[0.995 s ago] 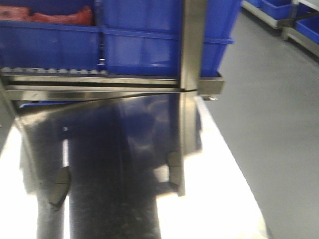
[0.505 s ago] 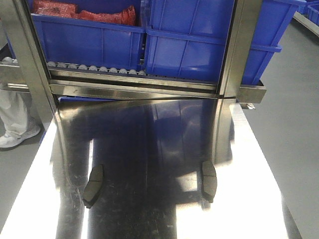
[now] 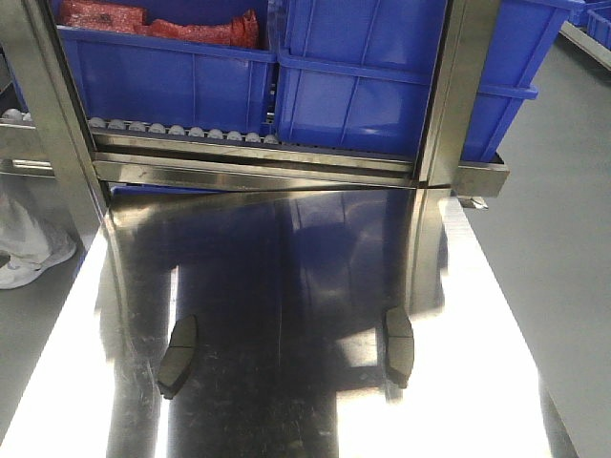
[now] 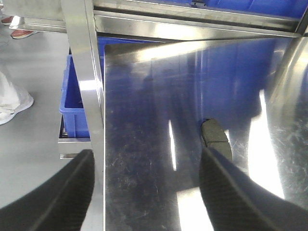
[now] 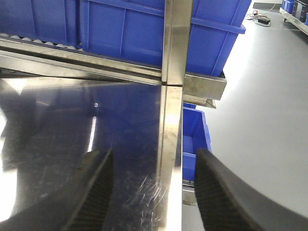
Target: Move and align brake pads A on conveyor
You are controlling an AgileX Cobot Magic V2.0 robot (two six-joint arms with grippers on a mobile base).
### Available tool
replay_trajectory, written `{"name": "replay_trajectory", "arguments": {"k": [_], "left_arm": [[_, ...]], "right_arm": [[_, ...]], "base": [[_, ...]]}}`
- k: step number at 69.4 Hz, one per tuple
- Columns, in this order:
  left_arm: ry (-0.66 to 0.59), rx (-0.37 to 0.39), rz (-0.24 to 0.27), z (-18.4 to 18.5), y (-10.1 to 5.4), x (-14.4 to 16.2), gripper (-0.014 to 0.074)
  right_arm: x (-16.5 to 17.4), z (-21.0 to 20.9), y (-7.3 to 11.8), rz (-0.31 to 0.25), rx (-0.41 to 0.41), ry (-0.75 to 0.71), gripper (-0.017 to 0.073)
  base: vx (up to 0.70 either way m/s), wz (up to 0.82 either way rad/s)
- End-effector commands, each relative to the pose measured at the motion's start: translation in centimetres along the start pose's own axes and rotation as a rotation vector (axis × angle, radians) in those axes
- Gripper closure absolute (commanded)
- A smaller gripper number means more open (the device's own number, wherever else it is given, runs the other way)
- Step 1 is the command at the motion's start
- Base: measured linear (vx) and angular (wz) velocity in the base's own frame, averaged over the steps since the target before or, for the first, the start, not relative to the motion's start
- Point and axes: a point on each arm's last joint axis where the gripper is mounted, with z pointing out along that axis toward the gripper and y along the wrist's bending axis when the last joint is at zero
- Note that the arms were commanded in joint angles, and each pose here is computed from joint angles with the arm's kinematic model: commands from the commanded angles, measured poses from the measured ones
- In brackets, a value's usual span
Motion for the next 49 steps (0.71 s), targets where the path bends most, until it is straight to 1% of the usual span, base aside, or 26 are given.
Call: {"name": "replay_trajectory", "arguments": {"k": [1,40,49], "left_arm": [[-0.088,0.003,-0.006,-0.28,-0.06,-1.44,0.0151],[-0.087,0.002,-0.006,-0.26,-0.05,-1.44,0.0151],[-0.099,0.005,-0.014,-0.26,-0.07,-1.55,0.0151]], "right_arm": [[-1.45,-0.21,-0.1,-0.019,0.01,-0.09,0.018],[-1.45,-0.21,-0.1,-0.019,0.01,-0.09,0.018],[-1.45,-0.21,-0.1,-0.019,0.01,-0.09,0.018]], "base": [[0.0,0.0],[0.0,0.0],[0.0,0.0]]}}
